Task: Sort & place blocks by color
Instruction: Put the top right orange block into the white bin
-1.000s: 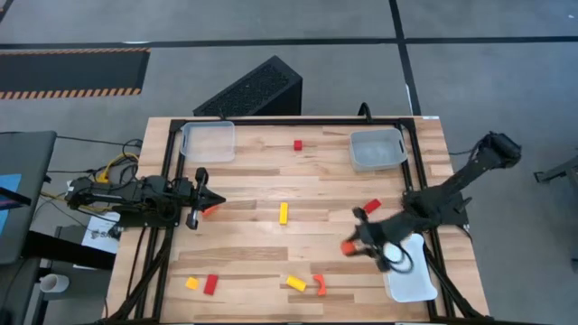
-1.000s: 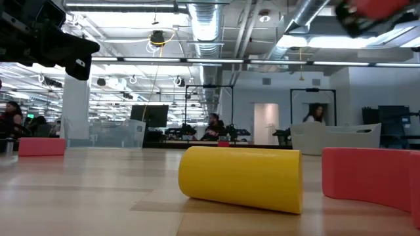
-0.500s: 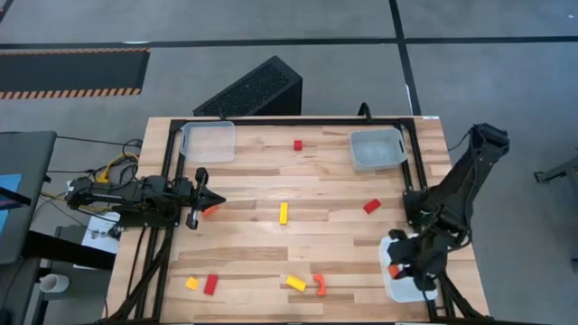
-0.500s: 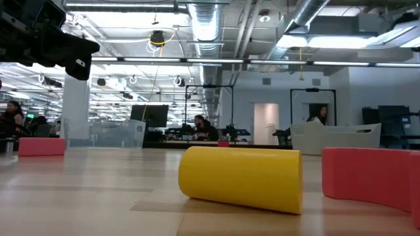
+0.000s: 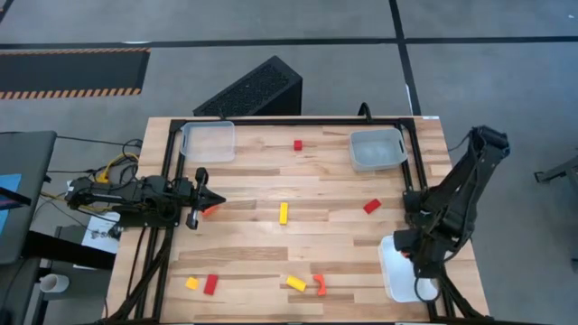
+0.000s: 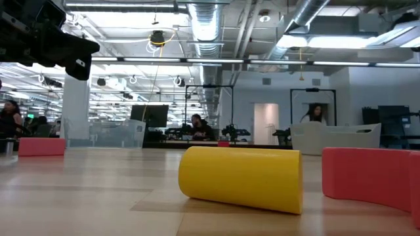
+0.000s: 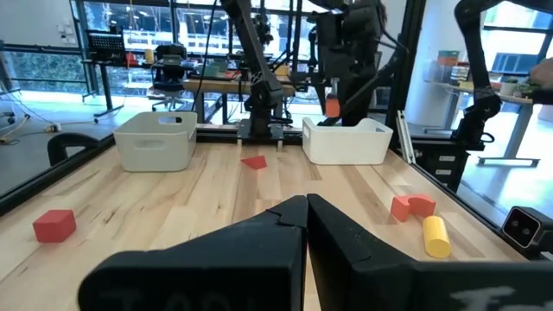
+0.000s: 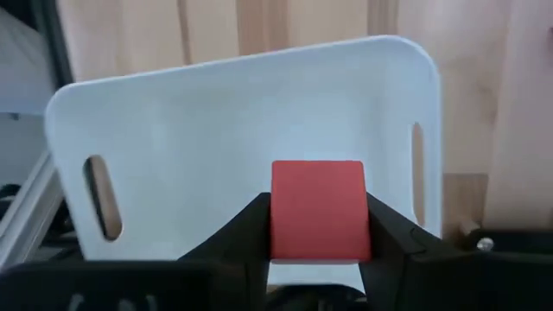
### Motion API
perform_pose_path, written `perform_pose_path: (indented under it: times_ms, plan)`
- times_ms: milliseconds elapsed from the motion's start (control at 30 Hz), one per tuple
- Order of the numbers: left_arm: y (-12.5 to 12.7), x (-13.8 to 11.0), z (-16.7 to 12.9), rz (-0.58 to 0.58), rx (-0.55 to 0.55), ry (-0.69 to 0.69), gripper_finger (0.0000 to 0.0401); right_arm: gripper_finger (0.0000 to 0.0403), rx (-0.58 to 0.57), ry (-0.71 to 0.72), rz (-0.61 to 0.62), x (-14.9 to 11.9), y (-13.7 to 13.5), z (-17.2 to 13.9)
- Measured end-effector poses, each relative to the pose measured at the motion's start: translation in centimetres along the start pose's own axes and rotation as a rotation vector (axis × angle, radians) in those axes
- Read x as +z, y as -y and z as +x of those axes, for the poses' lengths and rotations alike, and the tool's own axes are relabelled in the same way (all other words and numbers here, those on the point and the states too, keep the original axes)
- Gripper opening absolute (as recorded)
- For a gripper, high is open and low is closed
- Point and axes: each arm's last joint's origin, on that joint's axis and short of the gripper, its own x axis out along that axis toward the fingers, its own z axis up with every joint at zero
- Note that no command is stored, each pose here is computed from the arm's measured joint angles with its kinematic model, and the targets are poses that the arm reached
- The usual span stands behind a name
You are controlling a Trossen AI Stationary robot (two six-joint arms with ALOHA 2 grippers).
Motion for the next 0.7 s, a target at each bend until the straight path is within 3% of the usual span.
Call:
perform_pose_path:
  times_ms: [233, 700]
  plan:
    - [0.0, 0.0, 0.0, 0.0, 0.0, 0.0, 0.0, 0.0173, -0.083, -0.06, 0.014, 1.0, -1.4, 2.9]
    - [0.0, 0.0, 0.0, 0.0, 0.0, 0.0, 0.0, 0.0163, -0.229, -0.326, 0.096, 2.2, -2.0, 8.3]
